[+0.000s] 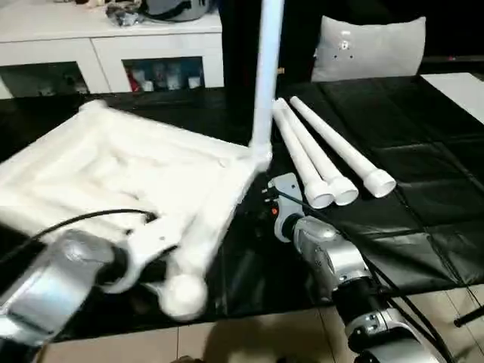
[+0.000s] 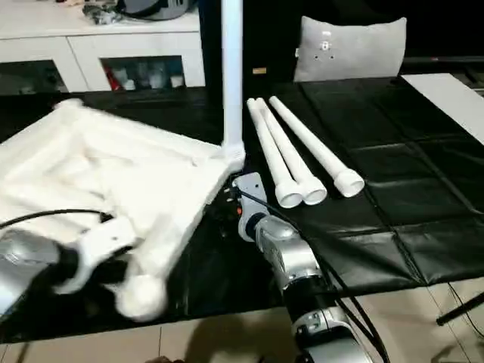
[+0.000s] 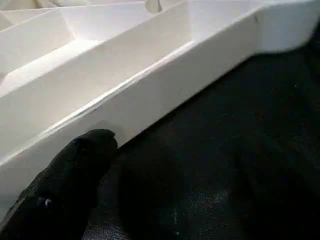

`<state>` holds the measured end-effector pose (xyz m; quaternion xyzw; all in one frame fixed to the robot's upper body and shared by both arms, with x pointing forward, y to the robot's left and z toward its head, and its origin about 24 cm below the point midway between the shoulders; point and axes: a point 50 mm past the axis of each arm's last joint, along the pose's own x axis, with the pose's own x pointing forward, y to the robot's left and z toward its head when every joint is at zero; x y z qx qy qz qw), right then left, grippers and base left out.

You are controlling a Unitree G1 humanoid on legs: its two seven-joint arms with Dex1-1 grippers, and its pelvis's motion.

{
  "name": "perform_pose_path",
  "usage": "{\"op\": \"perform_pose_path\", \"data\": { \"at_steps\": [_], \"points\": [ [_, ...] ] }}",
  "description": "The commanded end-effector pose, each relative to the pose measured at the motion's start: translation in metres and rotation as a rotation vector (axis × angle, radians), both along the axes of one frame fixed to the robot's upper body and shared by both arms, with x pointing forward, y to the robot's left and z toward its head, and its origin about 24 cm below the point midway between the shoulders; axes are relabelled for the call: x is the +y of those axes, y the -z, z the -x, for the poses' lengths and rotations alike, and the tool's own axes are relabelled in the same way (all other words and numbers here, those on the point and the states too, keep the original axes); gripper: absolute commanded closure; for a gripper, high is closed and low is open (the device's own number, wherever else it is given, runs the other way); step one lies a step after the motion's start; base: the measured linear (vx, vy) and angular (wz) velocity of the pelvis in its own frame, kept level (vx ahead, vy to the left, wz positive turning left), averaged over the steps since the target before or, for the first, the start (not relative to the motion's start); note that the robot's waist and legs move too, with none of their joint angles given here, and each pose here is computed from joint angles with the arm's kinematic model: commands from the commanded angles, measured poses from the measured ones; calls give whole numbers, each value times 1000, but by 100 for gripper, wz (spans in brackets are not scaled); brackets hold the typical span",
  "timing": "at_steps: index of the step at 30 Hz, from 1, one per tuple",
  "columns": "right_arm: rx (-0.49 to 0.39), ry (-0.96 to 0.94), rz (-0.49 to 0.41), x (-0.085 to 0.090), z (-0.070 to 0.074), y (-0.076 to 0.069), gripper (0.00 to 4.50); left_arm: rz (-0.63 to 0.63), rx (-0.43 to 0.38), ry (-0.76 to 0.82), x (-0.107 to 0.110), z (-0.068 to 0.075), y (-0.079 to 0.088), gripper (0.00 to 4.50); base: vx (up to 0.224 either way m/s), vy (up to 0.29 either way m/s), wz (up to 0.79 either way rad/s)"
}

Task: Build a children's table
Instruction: Rotate table base

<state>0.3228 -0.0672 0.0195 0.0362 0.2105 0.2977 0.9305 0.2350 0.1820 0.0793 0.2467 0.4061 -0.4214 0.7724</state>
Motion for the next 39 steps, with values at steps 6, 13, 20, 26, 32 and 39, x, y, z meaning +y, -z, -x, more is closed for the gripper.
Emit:
{"op": "perform_pose_path", "data": {
  "at_steps": [6,13,20,26,32,39],
  "points": [
    [-4,-32,9,7,1,0,0,138,-136,45,-34,-28,-6,449,0,0,0],
    [-78,74,40,-17,-9,-19,0,139,-217,-82,-50,-54,9,449,0,0,0],
    [-176,227,121,-46,-26,-56,0,208,-347,-158,-55,-70,-1,449,0,0,0],
    [-126,356,246,-69,-41,-76,0,276,-362,-147,-51,-66,-15,402,0,0,0],
    [22,335,358,-79,-55,-77,0,335,-367,-79,-51,-57,-31,356,0,0,0],
    [117,338,356,-79,-62,-74,0,338,-344,-46,-53,-53,-37,356,0,0,0]
  ]
}}
